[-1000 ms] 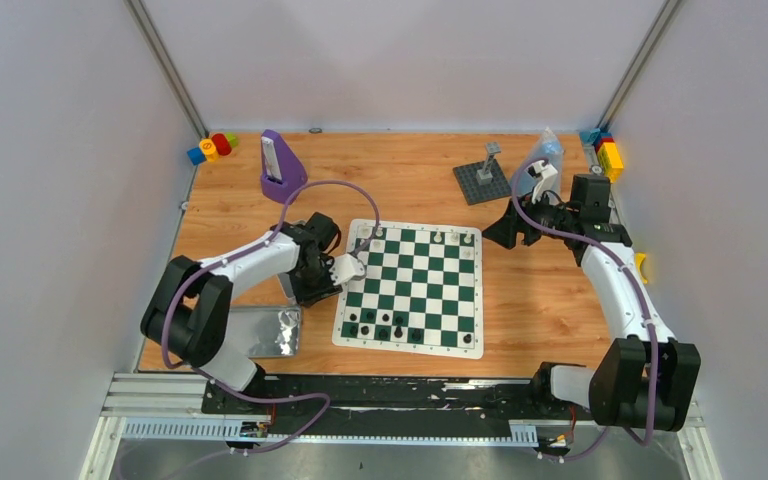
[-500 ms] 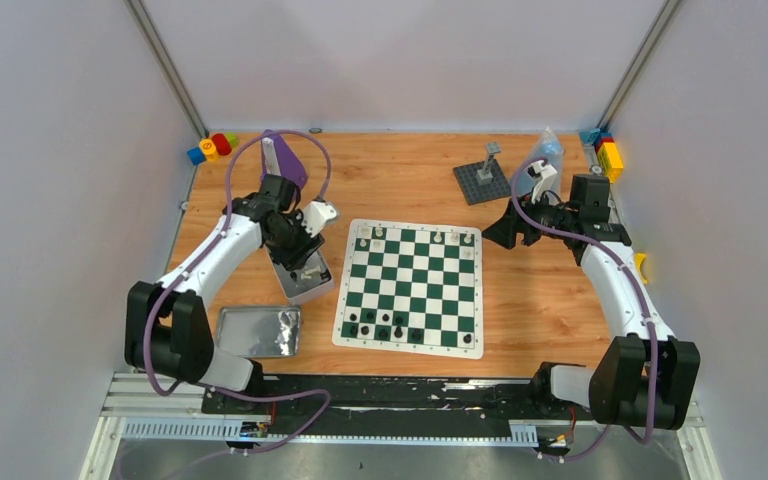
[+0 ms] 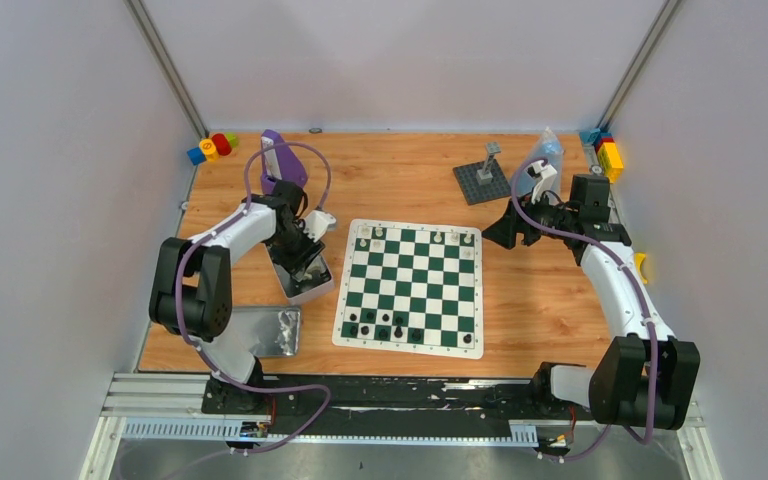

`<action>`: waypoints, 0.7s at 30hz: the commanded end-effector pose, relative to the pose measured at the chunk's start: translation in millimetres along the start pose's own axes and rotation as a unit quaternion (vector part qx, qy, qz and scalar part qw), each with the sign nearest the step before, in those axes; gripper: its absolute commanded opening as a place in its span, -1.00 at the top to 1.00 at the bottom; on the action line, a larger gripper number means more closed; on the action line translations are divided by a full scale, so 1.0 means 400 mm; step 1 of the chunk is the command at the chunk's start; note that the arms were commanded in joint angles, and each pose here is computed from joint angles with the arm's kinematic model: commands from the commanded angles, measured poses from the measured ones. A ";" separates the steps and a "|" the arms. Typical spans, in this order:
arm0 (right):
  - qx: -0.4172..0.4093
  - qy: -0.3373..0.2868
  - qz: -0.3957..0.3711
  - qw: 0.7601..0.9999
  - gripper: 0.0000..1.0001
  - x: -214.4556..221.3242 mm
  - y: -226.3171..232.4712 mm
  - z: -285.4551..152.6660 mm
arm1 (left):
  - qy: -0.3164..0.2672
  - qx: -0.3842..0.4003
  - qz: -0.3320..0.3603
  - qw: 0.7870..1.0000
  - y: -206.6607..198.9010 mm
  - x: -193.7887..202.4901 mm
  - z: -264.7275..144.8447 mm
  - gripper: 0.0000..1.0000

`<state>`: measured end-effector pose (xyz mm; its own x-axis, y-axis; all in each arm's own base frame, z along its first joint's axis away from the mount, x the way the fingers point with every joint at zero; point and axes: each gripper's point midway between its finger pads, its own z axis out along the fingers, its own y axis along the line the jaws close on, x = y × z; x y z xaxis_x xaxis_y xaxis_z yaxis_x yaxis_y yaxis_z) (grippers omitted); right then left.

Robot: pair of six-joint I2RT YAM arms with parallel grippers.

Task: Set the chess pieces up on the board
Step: Pick up the chess piece from the storage box.

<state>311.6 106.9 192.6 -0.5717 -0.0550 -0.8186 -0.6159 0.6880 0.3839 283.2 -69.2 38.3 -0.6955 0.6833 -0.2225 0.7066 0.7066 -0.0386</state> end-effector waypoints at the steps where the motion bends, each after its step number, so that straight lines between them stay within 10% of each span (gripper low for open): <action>1: -0.012 -0.007 -0.018 1.000 -0.33 -0.013 0.014 -0.003 | -0.019 -0.022 -0.015 0.999 0.035 -0.035 -0.009 -0.05; 21: -0.011 -0.007 -0.018 1.000 -0.33 -0.014 0.014 -0.003 | -0.031 -0.014 -0.028 0.999 0.037 -0.054 -0.046 0.68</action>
<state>311.6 106.9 192.6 -0.5717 -0.0550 -0.8186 -0.6159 0.6880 0.3839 293.2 -62.6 29.7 -0.7288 0.6556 -0.1976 0.6737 0.7381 -0.0358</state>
